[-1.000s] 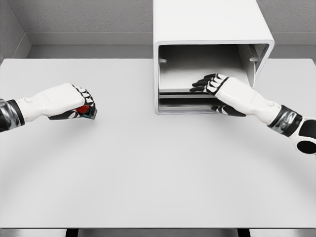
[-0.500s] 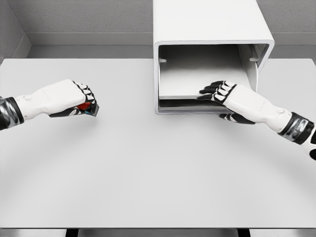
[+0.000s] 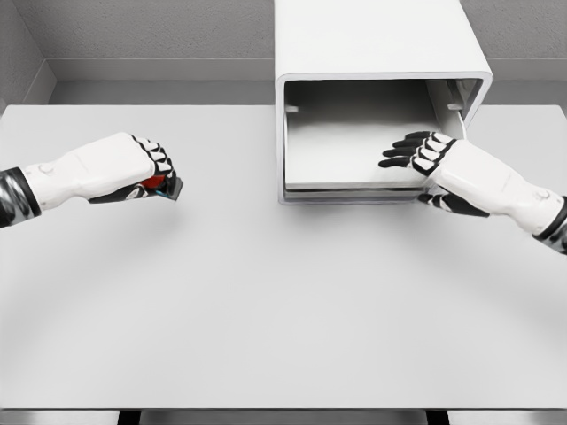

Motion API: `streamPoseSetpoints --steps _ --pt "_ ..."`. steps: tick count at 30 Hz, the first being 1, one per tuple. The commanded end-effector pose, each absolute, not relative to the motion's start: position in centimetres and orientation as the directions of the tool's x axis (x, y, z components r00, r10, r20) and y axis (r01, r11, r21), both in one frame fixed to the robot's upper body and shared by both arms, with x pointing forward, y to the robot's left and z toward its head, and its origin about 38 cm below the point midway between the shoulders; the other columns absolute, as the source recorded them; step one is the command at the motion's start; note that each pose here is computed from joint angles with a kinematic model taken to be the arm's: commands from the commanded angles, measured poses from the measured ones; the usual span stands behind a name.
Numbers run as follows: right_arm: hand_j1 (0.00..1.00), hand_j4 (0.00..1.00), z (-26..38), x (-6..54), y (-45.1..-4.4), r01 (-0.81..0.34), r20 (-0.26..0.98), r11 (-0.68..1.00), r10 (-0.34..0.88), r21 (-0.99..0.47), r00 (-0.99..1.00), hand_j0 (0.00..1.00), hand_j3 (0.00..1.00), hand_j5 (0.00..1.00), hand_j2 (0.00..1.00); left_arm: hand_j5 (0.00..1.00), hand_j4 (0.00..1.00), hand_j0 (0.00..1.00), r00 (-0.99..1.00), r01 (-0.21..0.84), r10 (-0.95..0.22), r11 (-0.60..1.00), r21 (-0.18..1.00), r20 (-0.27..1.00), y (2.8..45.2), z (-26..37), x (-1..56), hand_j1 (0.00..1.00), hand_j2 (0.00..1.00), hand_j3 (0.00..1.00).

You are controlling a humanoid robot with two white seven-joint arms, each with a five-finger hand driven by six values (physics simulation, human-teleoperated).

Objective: Slide open multi-storey tabletop storage cabinets and put open load switch and slide close multi-storey tabletop storage cabinets

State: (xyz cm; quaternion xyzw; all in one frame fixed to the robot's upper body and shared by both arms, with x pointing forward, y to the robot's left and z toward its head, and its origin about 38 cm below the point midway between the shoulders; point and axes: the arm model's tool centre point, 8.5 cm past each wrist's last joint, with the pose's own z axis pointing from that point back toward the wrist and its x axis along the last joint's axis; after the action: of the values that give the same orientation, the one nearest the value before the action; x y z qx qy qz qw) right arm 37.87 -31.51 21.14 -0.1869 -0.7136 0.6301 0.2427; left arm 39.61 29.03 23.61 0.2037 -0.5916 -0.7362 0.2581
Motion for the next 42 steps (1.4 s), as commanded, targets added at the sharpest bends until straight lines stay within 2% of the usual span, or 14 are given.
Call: streamPoseSetpoints --steps 1,5,18,25,34,36,39,42 --pt "0.86 0.86 22.5 37.7 -32.3 -0.027 0.107 0.146 0.577 -0.989 -0.81 0.86 0.86 0.86 0.86 0.39 0.39 0.39 -0.788 0.133 -0.616 -0.151 0.98 0.012 28.9 24.0 39.5 0.39 0.39 0.39" --pt "0.85 0.85 24.2 36.9 -32.9 -0.003 0.086 0.144 0.574 -0.99 -0.814 0.85 0.85 0.85 0.85 0.39 0.39 0.39 -0.797 0.111 -0.603 -0.144 0.983 0.002 28.5 24.8 39.3 0.39 0.39 0.39" --pt "0.85 0.85 24.3 36.0 -33.3 -0.014 0.079 0.118 0.571 -0.993 -0.817 0.85 0.85 0.85 0.85 0.4 0.4 0.4 -0.824 0.051 -0.566 -0.102 0.993 -0.016 26.6 26.6 39.3 0.4 0.4 0.4" --pt "0.85 0.85 25.8 35.6 -35.7 0.036 0.058 0.137 0.626 -0.99 -0.778 0.85 0.85 0.85 0.85 0.4 0.4 0.4 -0.842 0.016 -0.539 -0.078 0.997 -0.029 25.2 27.4 39.0 0.4 0.4 0.4" --pt "0.85 0.85 26.8 35.8 -37.5 0.036 0.064 0.137 0.657 -0.99 -0.751 0.85 0.85 0.85 0.85 0.4 0.4 0.4 -0.863 -0.024 -0.505 -0.023 0.999 -0.032 23.0 28.5 39.0 0.4 0.4 0.4" --pt "0.81 0.81 26.2 36.2 -38.9 0.023 0.07 0.125 0.692 -0.992 -0.719 0.81 0.81 0.81 0.81 0.4 0.4 0.4 -0.869 -0.028 -0.495 0.003 1.0 -0.023 22.3 28.6 39.0 0.4 0.4 0.4" --pt "0.64 0.64 25.5 36.9 -42.0 0.007 0.069 0.097 0.756 -0.995 -0.651 0.64 0.64 0.64 0.64 0.4 0.4 0.4 -0.871 -0.031 -0.491 0.008 0.999 -0.023 22.1 28.7 39.0 0.4 0.4 0.4" --pt "0.6 0.6 24.9 37.1 -44.1 -0.01 0.067 0.077 0.795 -0.997 -0.603 0.6 0.6 0.6 0.6 0.4 0.4 0.4 -0.874 -0.034 -0.485 0.018 0.999 -0.021 21.7 28.9 39.1 0.4 0.4 0.4"
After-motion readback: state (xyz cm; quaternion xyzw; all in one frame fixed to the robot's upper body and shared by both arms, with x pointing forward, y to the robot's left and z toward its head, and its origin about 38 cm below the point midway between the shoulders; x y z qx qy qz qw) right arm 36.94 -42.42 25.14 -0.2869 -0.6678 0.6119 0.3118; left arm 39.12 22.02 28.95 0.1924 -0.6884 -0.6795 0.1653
